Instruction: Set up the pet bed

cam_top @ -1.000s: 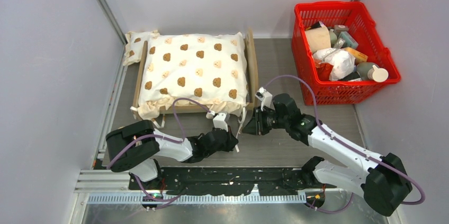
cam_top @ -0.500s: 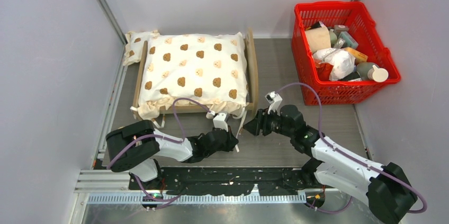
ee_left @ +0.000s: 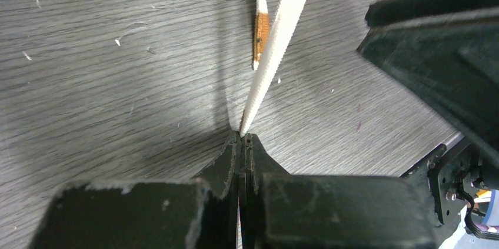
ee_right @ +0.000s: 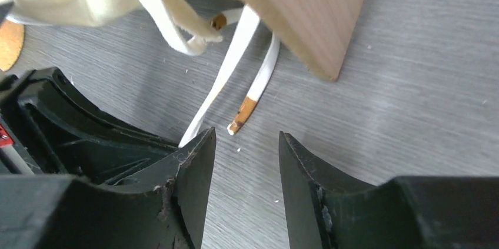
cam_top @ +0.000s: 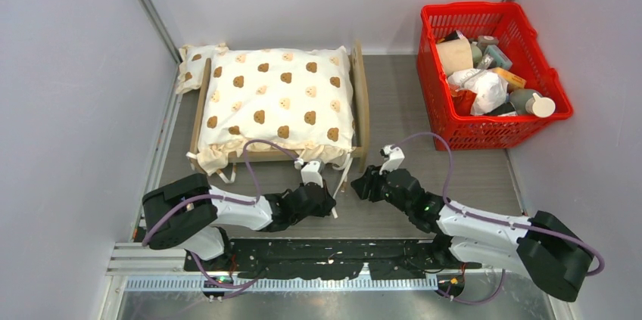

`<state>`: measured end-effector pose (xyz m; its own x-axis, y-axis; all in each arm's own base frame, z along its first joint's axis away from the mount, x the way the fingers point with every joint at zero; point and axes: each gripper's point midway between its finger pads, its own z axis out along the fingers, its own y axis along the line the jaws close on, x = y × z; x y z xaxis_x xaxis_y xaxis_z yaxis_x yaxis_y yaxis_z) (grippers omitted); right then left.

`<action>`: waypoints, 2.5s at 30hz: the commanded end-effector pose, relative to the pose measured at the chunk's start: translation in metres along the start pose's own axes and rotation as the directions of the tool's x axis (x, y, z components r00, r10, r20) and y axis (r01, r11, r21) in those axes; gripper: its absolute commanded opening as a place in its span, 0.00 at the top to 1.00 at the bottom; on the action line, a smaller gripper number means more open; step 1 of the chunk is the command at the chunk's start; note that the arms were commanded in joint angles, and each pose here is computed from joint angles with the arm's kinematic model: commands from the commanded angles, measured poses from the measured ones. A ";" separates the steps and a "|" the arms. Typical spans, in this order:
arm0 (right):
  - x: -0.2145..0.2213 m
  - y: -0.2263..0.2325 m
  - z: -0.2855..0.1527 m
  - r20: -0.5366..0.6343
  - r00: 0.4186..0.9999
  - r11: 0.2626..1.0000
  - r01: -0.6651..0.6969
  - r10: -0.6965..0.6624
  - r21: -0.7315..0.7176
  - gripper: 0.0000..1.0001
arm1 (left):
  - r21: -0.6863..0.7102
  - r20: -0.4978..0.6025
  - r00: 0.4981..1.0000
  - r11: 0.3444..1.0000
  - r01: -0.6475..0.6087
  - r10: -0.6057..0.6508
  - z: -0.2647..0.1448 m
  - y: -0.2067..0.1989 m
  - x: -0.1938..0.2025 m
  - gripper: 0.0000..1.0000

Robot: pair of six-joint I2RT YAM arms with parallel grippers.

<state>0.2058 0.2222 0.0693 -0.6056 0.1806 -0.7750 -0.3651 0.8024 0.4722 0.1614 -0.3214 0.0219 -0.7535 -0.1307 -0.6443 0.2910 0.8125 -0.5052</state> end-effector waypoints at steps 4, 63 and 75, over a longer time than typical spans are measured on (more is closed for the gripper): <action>-0.002 0.017 0.018 0.108 0.992 0.995 -0.074 0.067 0.064 0.50 | -0.115 -0.036 0.999 0.993 -0.017 0.013 -0.004 0.021 0.007 1.00; -0.062 0.022 0.000 0.290 0.950 0.973 -0.168 0.117 0.159 0.95 | 0.088 0.332 0.907 0.949 -0.301 0.257 0.009 -0.038 -0.141 0.55; -0.072 0.023 0.025 0.322 0.936 0.942 -0.227 0.142 0.245 0.95 | 0.017 0.339 0.908 0.963 -0.269 0.248 0.011 -0.012 -0.147 0.62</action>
<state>0.2424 0.2375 0.1048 -0.4560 0.3772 -0.8061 -0.0943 0.8802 0.4652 0.2607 -0.3214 0.0990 -0.4731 -0.0516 -0.8795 0.5092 0.7986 -0.3208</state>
